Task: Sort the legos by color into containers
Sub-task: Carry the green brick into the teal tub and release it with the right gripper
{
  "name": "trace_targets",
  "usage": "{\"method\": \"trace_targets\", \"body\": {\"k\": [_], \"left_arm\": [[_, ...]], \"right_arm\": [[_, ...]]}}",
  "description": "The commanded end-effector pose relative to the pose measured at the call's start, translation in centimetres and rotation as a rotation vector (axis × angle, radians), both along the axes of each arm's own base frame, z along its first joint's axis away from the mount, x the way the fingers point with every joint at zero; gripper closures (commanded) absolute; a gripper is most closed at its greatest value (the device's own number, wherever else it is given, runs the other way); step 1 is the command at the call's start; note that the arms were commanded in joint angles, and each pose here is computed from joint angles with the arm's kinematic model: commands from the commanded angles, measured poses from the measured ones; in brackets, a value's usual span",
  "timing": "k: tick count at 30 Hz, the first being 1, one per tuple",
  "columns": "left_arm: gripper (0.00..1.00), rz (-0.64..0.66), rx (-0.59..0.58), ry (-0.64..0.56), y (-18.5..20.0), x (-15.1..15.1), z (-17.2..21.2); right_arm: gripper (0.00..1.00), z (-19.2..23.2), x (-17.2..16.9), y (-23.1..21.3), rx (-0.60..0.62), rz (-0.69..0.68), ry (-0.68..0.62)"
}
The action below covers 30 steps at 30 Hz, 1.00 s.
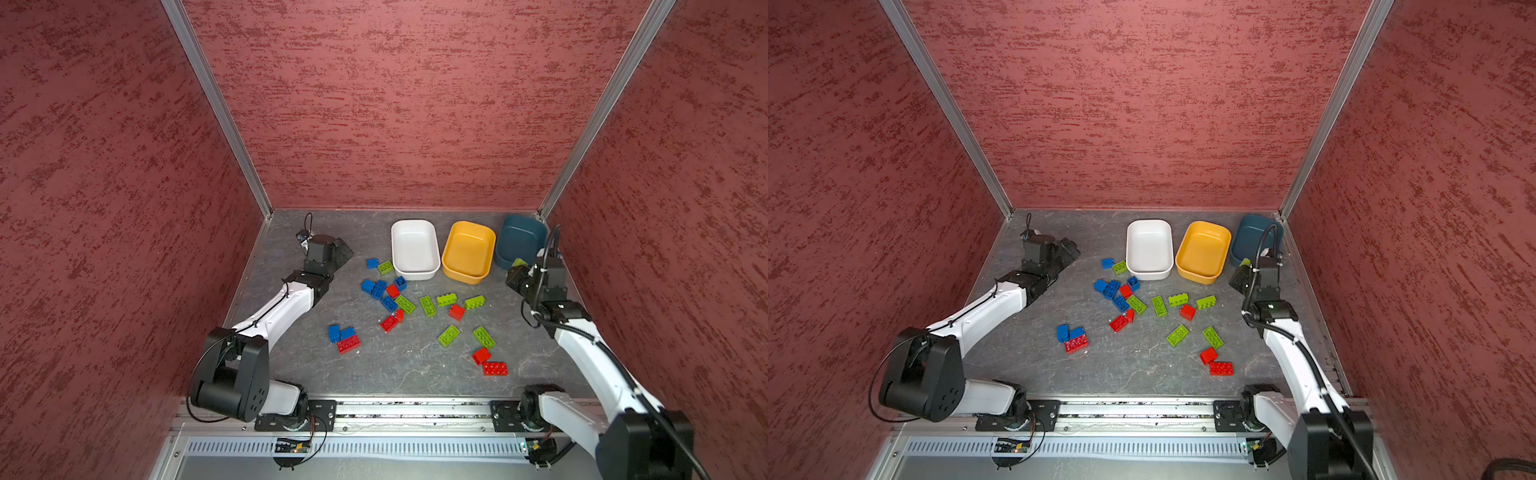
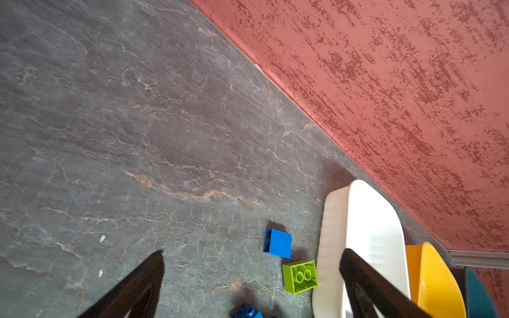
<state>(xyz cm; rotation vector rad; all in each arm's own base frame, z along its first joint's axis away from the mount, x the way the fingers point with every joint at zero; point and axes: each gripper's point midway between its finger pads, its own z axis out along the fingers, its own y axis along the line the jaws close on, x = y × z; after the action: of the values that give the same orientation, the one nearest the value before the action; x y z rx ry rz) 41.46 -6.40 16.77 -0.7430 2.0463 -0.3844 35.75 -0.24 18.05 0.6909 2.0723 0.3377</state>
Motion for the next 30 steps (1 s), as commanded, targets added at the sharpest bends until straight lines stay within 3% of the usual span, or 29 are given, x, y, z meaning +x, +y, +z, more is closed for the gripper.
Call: {"method": "trace_targets", "body": {"k": [1, 12, 18, 21, 26, 30], "left_arm": [[0.01, -0.025, -0.043, -0.008, -0.9, -0.1, 0.2], [0.01, -0.015, -0.036, 0.026, -0.4, -1.9, -0.9], [0.01, -0.036, -0.035, 0.057, -0.9, -2.6, -1.3], [0.01, -0.055, -0.027, 0.072, -1.4, -2.8, -1.5], [0.01, -0.083, 0.011, 0.093, -2.4, -3.3, -1.7], [0.01, -0.109, 0.032, 0.101, -3.6, -3.2, -1.8]], "right_arm": [[0.81, 1.6, 3.9, -0.7, -0.033, 0.038, -0.056], [0.81, -1.8, 11.2, -7.2, -0.237, -0.011, 0.139], [0.77, -4.7, 13.9, -9.2, -0.232, -0.026, 0.238], [0.67, -4.5, 15.1, -8.9, -0.209, -0.007, 0.244], [0.33, -2.8, 14.5, -8.5, -0.158, -0.032, 0.218], [0.22, -1.7, 12.2, -7.2, -0.110, -0.011, 0.183]]}}
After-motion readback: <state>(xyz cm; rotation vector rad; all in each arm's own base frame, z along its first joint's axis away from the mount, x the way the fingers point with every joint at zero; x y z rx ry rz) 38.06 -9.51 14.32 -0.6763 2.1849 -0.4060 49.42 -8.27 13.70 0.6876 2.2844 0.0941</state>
